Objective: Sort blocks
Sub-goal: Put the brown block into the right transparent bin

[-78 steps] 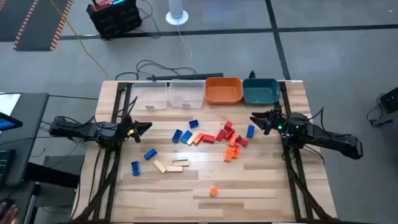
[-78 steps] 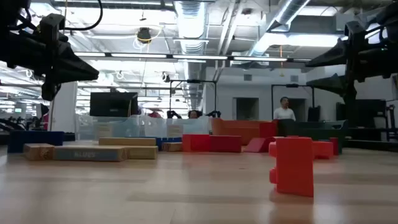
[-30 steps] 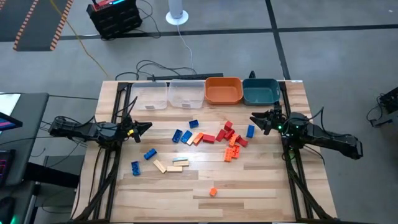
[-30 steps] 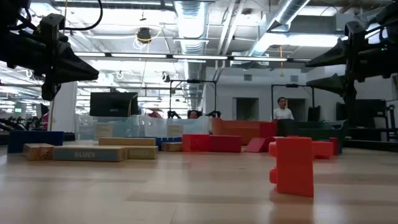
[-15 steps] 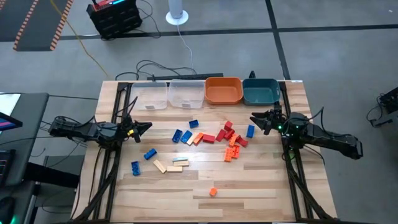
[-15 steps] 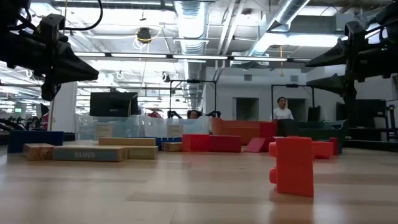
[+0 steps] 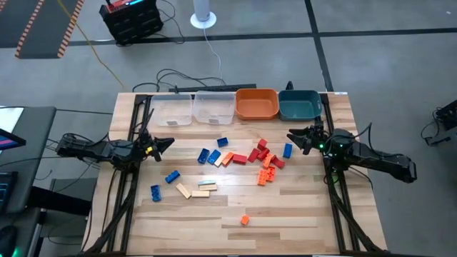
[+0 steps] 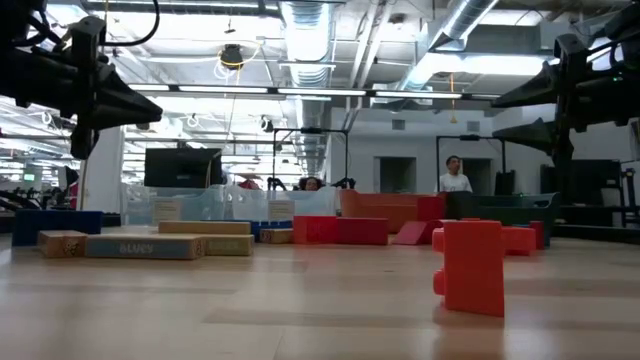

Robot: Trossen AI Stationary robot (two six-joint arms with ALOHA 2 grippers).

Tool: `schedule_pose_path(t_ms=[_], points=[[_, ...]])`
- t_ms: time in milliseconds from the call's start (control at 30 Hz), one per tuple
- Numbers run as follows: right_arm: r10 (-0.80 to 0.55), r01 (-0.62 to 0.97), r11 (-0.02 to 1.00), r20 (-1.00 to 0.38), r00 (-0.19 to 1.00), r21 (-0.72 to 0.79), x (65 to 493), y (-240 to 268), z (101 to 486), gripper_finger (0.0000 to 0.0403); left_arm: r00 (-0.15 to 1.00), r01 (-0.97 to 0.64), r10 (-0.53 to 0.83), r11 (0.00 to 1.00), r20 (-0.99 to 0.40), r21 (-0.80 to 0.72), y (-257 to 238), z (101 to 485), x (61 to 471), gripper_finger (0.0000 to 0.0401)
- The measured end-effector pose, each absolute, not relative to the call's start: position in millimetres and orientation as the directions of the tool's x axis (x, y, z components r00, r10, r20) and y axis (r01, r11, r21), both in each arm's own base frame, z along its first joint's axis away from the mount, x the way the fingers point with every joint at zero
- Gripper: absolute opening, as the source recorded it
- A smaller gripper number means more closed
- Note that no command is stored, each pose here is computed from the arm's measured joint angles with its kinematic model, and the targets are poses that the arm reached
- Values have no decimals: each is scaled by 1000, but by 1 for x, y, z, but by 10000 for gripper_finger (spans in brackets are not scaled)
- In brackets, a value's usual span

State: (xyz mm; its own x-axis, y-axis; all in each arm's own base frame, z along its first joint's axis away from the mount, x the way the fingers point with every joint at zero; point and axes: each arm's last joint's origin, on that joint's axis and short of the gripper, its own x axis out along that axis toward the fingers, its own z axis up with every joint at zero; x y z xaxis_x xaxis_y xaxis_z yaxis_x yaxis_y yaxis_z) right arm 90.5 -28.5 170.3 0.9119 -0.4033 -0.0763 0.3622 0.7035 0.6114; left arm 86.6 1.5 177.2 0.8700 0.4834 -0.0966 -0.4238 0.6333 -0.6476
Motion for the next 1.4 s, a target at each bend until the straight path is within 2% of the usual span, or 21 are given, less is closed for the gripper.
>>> schedule_pose_path(t_ms=[167,300,367,533,667,767,867,1000,1100,1200,1400], points=[[-409,360,703,-66,910,613,90,-29,171,282,874,-452,477,720,-97,-527,1,177,87,37],[-410,347,706,-44,911,617,91,-29,173,282,930,-362,360,870,-69,-334,-2,181,89,37],[-417,346,706,-31,908,618,91,-30,173,282,950,-310,309,905,-51,-292,-4,183,89,37],[-557,432,669,23,830,604,88,-35,179,282,963,-269,268,939,-35,-215,-5,184,90,37],[-675,547,624,32,738,558,84,-41,180,282,962,-268,271,935,-22,-231,-5,185,91,37],[-694,577,601,2,720,553,84,-43,177,282,963,-261,271,927,-1,-271,-6,188,94,37],[-666,570,597,-47,744,565,84,-42,173,282,963,-262,271,926,-5,-270,-6,189,98,37],[-554,489,664,-68,830,566,90,-37,171,282,958,-277,286,930,0,-242,-8,191,106,37],[-515,463,667,-88,853,583,93,-34,170,282,958,-281,286,935,-10,-218,-9,191,113,37],[-439,412,698,-105,892,586,96,-29,168,282,957,-290,284,938,-62,-187,-11,196,120,37],[-209,196,821,-38,977,536,106,-11,176,282,937,-299,271,949,-221,-104,-14,206,136,37]])
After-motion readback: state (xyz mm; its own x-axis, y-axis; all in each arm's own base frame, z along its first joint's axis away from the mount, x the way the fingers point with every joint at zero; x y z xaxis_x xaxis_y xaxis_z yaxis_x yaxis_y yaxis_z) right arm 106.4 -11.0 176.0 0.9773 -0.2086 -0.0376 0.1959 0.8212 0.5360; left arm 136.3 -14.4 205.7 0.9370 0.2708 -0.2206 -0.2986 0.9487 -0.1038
